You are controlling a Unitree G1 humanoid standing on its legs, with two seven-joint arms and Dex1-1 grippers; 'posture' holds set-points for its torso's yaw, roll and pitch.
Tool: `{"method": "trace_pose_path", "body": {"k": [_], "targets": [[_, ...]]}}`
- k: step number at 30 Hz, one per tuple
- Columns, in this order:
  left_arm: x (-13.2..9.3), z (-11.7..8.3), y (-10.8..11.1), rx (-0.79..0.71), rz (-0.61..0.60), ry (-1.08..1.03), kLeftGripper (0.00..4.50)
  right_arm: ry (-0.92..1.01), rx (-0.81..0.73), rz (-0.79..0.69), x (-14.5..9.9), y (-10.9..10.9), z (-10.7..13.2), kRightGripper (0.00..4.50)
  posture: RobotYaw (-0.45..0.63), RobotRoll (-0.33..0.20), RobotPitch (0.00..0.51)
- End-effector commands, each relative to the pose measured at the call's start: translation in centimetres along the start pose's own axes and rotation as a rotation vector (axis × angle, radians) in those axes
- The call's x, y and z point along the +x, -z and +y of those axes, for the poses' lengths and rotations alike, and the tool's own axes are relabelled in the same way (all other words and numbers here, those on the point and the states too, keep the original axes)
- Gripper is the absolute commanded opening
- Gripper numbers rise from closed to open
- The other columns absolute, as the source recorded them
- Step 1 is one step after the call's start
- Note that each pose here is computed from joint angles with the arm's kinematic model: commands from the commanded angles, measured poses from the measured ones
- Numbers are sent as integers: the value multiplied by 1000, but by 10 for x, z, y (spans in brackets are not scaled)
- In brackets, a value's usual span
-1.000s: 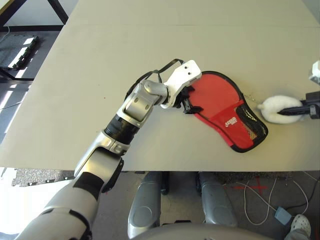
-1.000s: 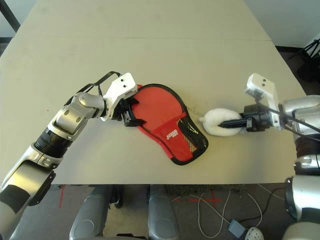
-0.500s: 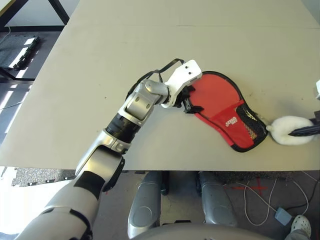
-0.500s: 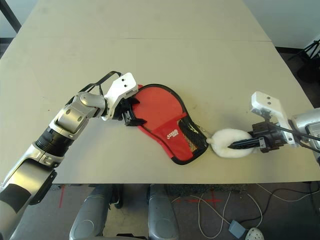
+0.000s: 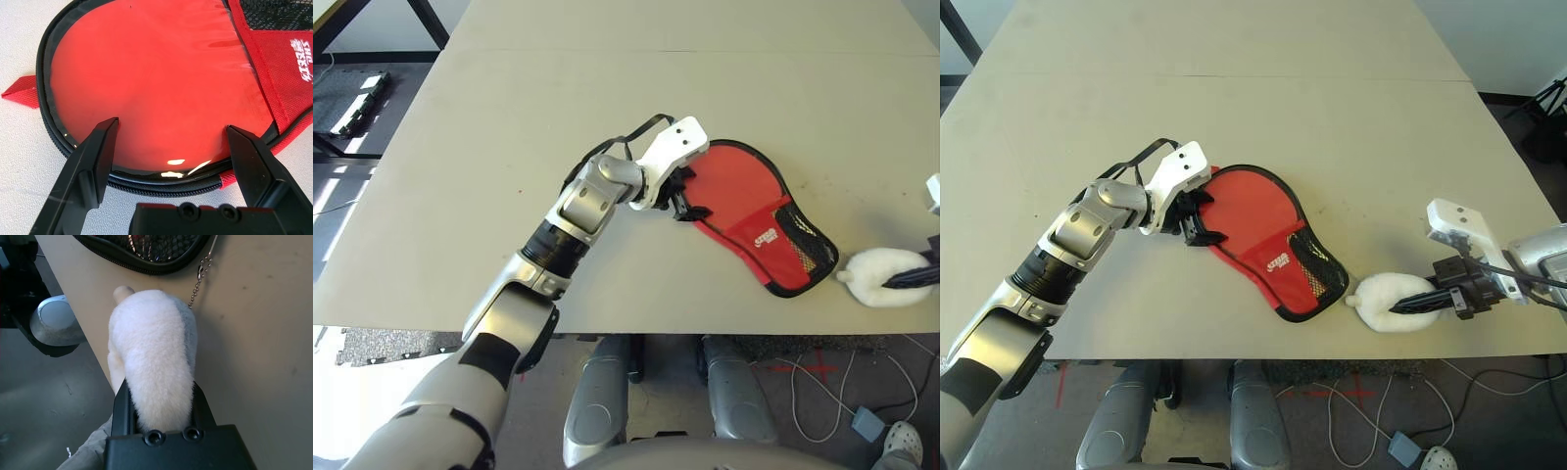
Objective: Store the ping-pong paddle in its case and zip it.
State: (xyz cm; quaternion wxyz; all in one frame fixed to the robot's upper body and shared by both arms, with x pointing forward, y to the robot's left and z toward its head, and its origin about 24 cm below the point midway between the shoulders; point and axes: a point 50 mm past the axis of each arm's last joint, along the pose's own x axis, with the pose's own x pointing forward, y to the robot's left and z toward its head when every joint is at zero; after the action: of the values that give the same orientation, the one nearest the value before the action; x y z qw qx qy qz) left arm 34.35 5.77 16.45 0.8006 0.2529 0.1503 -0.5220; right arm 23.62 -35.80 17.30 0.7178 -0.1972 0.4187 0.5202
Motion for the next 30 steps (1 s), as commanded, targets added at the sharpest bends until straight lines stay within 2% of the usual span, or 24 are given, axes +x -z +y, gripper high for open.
{"method": "trace_pose_path", "body": {"k": [1,4,5,9,16,19,22,26,30], "targets": [[6,-2,17,-37,77,-4,4500,-19,17,38,-1,8,3,357,-43,0,302],[7,-2,17,-37,74,-3,4500,40,2,-7,-5,2,-6,356,-43,0,303],[7,-3,17,-36,73,-3,4500,54,2,-19,-6,0,-9,1078,-43,0,304],[6,-3,15,-32,66,2,4500,185,-1,-5,-24,-8,-23,2324,-41,0,300],[-2,0,6,-24,36,-1,4500,270,-40,-173,-50,-35,-26,4465,-40,0,294],[-13,5,-3,-21,2,-17,4500,304,-33,-284,-59,-44,-28,4465,-40,0,292],[-33,14,-18,-35,-68,-48,4500,347,-16,-524,-67,-60,-35,4465,-41,0,288],[-57,20,-33,-53,-178,-80,4500,450,26,-690,-64,-64,-48,4465,-37,0,286],[-86,31,-47,-131,-361,-163,4500,574,78,-827,-54,-63,-60,4465,-35,0,285]]}}
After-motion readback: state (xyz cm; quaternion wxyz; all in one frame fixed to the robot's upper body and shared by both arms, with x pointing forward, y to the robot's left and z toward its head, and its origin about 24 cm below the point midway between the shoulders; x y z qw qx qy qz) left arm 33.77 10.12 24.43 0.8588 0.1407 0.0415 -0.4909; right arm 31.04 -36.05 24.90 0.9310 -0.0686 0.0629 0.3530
